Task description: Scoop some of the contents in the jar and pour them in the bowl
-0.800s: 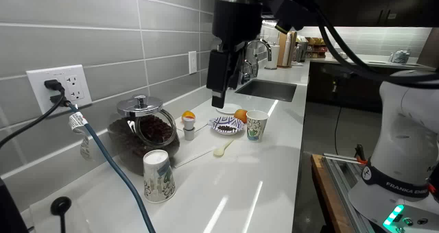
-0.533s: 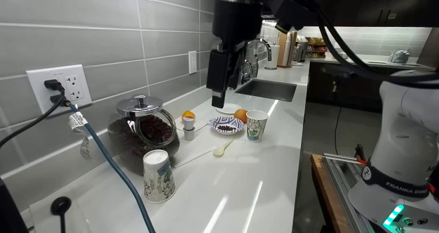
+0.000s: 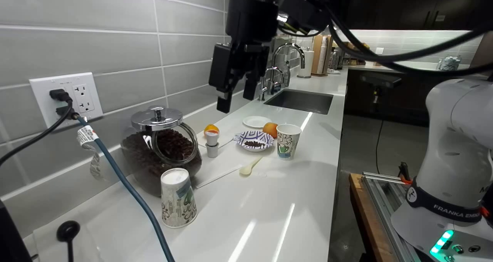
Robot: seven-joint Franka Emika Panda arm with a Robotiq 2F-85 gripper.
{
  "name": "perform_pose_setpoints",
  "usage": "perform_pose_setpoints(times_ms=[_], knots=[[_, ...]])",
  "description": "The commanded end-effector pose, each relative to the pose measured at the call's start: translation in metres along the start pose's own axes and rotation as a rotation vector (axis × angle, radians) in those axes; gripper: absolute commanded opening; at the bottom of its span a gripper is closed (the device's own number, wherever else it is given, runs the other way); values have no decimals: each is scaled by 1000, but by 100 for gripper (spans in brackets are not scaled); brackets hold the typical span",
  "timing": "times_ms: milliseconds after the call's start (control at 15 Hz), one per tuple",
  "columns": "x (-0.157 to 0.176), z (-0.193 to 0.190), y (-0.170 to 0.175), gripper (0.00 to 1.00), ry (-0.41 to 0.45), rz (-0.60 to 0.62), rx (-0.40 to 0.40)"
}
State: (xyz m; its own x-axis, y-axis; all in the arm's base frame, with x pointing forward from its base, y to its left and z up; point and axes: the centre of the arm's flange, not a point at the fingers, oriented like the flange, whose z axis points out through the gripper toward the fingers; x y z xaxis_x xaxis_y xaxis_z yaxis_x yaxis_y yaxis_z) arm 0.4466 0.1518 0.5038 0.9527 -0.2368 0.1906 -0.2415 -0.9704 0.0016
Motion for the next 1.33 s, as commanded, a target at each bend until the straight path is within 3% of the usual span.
perform_pose_setpoints(times_ms=[0, 267, 533, 667, 800, 1267], knots=[[37, 23, 18, 100, -30, 150, 125], [58, 56, 36, 100, -21, 307, 269], [72, 88, 41, 100, 85, 458, 391], [78, 105, 46, 100, 181, 439, 371], [77, 94, 49, 100, 151, 433, 357], [87, 120, 59, 100, 142, 435, 322]])
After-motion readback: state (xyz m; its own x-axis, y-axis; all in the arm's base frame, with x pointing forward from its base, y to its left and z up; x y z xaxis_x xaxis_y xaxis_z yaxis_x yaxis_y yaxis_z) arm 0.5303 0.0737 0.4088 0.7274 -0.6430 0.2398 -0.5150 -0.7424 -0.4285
